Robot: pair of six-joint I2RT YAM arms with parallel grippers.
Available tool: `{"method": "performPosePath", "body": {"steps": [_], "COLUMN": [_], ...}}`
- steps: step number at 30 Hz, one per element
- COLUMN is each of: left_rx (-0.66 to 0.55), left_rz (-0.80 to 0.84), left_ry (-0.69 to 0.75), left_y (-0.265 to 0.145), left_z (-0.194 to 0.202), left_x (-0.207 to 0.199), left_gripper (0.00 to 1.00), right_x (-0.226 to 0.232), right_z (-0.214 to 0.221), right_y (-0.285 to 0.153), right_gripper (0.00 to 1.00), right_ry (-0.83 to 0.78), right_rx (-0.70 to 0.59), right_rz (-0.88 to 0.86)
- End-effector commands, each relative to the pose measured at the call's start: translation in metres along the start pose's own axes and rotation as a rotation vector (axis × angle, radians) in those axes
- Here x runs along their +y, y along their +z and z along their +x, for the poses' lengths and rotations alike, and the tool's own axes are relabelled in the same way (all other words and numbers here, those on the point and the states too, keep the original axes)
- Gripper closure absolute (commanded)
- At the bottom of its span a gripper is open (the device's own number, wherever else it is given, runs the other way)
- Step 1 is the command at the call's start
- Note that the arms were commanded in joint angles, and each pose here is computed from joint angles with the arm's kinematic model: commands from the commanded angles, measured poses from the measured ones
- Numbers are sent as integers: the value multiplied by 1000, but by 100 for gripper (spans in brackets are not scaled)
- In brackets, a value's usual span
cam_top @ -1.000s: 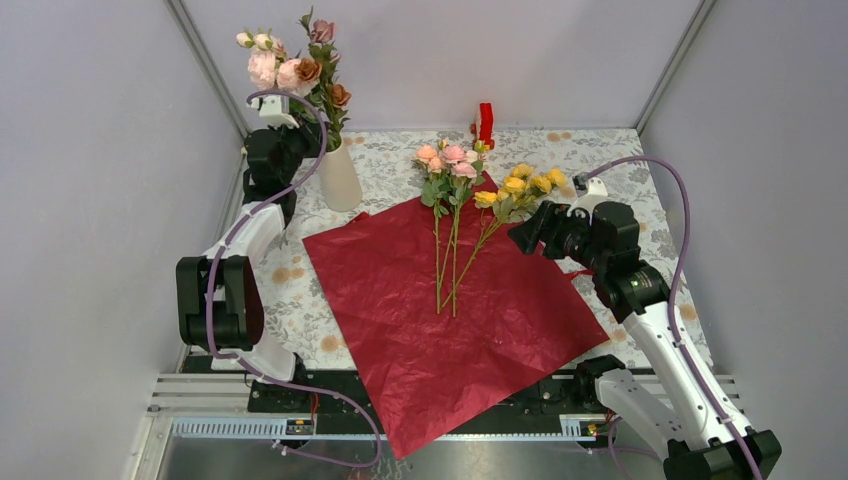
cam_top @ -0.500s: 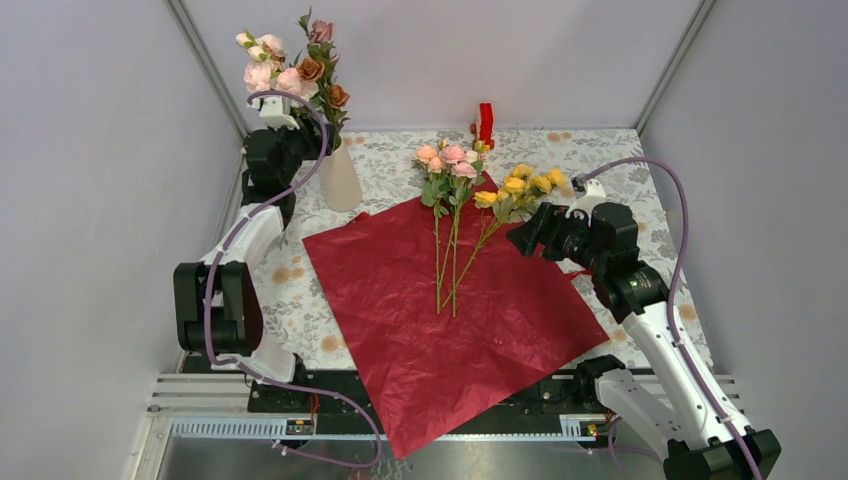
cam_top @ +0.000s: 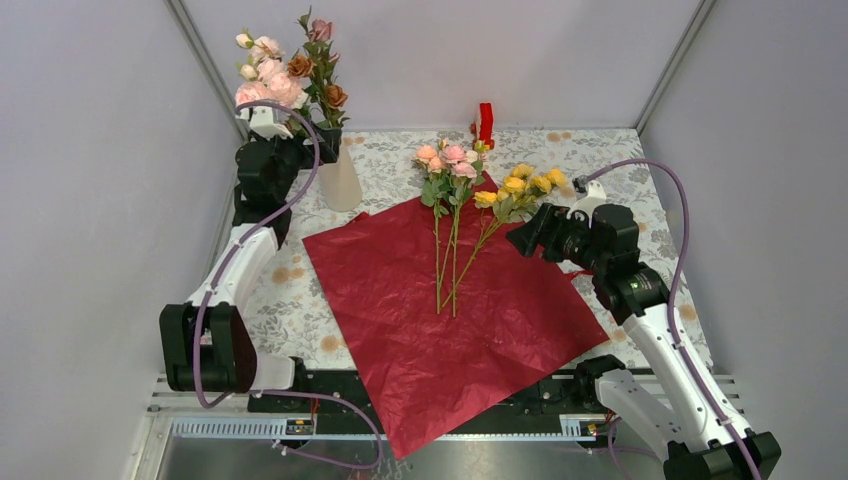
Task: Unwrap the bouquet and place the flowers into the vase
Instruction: Insert the fake flower into the vase, then pick up the fake flower from the wrapping paper.
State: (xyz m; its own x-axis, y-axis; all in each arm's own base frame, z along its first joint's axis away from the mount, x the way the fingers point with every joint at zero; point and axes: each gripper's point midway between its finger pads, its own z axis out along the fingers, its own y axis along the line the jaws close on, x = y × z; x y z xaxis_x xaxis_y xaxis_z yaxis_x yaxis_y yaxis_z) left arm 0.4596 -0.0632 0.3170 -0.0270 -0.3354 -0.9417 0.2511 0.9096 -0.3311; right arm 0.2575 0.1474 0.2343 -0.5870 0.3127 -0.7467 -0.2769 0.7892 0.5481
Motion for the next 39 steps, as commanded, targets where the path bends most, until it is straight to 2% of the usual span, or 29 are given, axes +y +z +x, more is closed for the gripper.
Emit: {"method": "performPosePath", "body": {"steps": [1,12,28,32,39], "left_rx": [-31,84,185,212,266], "left_rz": [-12,-130,-177,-184,-171], "left_ry": [-35,-158,-212,-188,-65], "left_y": [-15,-42,-72,-88,-110], "left_z": [-21,-9,6,9,12], "left_x": [-9,-3,-6,-7,-9], "left_gripper": [1,1,1,1,1], "right_x": [8,7,6,-1,-9], "right_z": [-6,2,8,11,20], "right_y": [-3,-2,-1,1,11], "right_gripper": [20,21,22,24,26], "right_ry": [7,58,85,92,127], "right_rx": [-30,-6,26,50,107], "right_rz": [-40,-37,-35,8,38]}}
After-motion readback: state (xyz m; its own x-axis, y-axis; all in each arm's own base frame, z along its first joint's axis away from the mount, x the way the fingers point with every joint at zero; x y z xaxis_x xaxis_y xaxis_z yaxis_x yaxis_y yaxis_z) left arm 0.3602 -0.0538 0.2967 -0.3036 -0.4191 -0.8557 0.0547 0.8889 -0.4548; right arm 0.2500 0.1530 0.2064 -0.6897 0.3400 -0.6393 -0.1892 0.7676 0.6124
